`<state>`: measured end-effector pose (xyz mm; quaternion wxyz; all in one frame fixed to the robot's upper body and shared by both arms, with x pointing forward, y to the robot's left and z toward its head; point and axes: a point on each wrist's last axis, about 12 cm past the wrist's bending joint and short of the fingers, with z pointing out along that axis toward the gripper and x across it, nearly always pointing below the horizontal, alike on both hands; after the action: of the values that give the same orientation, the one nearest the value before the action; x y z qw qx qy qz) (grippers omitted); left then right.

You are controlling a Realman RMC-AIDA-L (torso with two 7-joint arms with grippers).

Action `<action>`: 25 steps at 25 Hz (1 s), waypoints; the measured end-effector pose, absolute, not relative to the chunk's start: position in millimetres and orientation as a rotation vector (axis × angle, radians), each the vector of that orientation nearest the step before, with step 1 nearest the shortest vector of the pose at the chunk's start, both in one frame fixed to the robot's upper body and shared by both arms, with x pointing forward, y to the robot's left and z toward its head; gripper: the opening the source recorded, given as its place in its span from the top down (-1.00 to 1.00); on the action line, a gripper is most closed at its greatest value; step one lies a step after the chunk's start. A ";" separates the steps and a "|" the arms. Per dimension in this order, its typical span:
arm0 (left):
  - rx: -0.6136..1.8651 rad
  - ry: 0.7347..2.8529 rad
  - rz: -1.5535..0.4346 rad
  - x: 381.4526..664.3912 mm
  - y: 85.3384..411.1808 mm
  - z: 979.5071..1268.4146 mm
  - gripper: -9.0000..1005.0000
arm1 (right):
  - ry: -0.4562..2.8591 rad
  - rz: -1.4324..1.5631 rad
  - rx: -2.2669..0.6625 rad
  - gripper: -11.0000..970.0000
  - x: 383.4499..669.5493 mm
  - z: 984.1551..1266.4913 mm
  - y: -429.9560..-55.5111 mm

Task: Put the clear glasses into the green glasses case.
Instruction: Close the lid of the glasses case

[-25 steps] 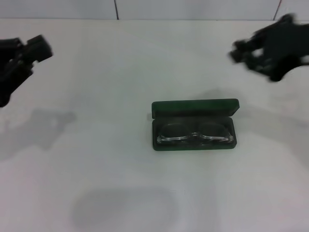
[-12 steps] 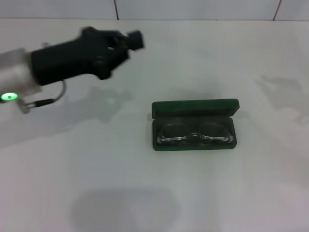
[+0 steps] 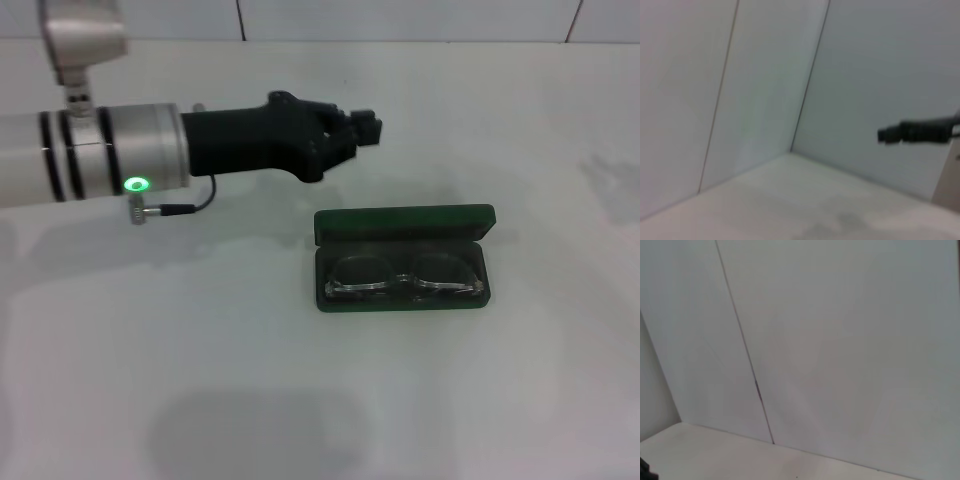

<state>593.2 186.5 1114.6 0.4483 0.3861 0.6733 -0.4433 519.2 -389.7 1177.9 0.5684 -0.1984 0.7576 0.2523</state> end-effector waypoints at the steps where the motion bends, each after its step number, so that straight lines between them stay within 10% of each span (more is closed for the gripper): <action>1: 0.971 1.684 -1.081 594.7 182.8 1112.5 0.73 | 1.779 0.597 -0.457 0.61 519.4 1175.5 -390.4; 25: 1.084 1.810 -0.992 600.6 148.4 1092.2 0.74 | 1.783 0.663 -0.419 0.56 534.7 1153.4 -382.0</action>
<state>600.6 148.4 1092.2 0.3940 0.4272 0.7136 -0.3911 534.7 -382.0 1153.4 0.5622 -0.1781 0.7570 0.2814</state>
